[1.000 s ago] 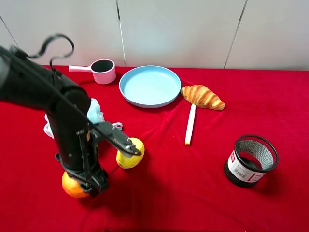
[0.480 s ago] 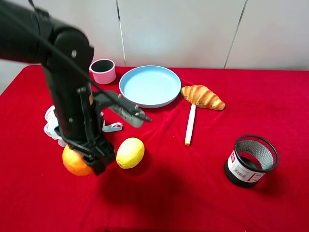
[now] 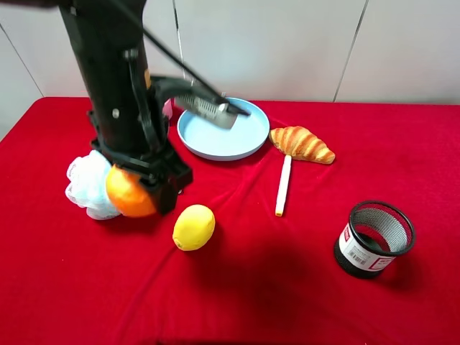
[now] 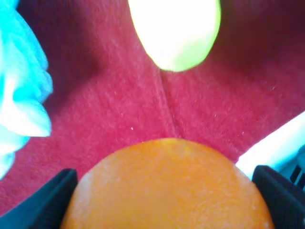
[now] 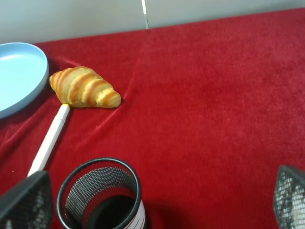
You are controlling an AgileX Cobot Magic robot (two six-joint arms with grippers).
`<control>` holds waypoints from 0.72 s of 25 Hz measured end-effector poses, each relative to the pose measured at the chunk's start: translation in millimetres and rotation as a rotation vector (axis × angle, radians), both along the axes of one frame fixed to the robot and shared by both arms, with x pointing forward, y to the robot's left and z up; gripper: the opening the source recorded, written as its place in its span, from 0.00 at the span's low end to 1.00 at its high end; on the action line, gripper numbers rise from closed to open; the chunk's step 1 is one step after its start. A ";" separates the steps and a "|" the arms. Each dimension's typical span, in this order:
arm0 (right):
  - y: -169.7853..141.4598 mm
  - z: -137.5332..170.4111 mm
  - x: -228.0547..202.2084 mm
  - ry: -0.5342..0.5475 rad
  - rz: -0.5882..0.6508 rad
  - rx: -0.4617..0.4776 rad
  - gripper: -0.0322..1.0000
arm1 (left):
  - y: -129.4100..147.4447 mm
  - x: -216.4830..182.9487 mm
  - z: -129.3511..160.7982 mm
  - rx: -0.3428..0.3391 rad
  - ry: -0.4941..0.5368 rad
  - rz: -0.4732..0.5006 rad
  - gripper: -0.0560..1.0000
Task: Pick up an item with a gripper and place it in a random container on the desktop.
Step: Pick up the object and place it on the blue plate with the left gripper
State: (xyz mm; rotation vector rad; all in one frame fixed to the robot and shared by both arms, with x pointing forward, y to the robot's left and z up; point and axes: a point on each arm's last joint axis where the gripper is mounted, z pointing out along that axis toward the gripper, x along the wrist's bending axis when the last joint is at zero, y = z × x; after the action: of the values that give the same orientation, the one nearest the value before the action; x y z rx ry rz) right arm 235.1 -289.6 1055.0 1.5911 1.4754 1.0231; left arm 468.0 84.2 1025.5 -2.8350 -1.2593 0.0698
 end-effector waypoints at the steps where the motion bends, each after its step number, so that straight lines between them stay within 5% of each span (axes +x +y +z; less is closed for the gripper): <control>1: 0.0 0.0 0.0 0.000 0.000 0.000 0.70 | -2.6 4.3 5.8 -0.013 -0.023 -0.001 0.72; 18: 0.0 0.0 0.0 0.000 0.000 0.000 0.70 | -36.4 105.1 18.6 -0.101 -0.188 0.071 0.72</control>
State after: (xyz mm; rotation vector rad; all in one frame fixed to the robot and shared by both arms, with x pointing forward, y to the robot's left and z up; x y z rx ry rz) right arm 235.1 -289.6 1055.0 1.5911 1.4754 1.0231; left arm 573.1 47.8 1044.1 -2.9403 -1.4312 -0.1384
